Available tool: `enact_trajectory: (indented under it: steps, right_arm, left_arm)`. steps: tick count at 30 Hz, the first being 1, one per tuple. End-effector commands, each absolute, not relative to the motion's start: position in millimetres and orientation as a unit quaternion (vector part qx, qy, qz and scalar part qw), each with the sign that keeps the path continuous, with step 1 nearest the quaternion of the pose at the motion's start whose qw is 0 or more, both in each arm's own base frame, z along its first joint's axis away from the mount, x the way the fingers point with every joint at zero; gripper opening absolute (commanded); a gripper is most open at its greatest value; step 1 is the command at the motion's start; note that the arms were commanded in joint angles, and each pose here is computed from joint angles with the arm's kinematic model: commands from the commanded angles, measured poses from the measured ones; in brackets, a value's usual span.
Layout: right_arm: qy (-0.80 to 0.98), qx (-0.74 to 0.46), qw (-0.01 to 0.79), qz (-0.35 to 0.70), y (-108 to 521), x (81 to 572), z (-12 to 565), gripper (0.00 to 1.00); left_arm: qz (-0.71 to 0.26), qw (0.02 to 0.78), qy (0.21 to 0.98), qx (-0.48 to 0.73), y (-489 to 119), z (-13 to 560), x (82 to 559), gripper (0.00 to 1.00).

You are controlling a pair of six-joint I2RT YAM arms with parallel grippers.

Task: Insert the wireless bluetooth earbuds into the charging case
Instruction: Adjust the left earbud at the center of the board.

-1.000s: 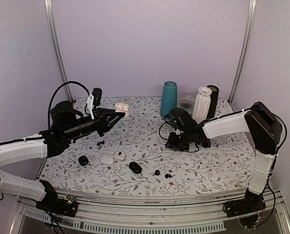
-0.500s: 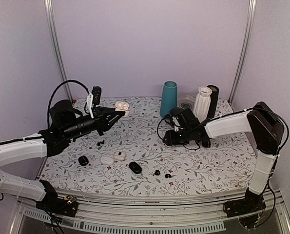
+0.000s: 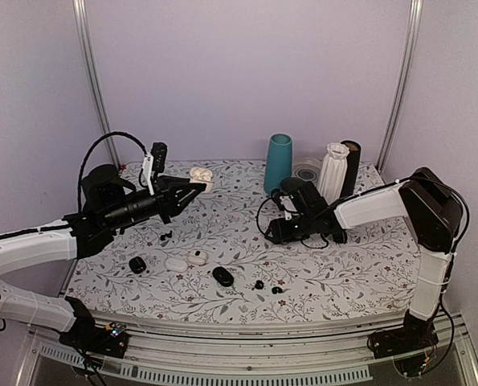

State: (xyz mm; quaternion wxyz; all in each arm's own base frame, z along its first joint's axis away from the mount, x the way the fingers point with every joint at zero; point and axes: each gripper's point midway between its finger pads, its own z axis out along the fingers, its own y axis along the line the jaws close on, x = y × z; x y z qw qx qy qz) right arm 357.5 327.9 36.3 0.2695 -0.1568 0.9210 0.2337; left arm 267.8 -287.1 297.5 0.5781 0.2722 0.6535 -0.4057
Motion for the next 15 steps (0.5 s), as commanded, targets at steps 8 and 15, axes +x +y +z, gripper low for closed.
enact_trajectory:
  steps: [8, 15]
  right_arm:
    - [0.920, -0.155, 0.240, 0.270, 327, 331, 39, 0.58]
    - [0.921, -0.150, 0.252, 0.257, 326, 327, 41, 0.53]
  left_arm:
    - [-0.407, 0.600, 0.635, 0.267, -282, 319, 269, 0.00]
    - [-0.407, 0.600, 0.635, 0.266, -282, 318, 270, 0.00]
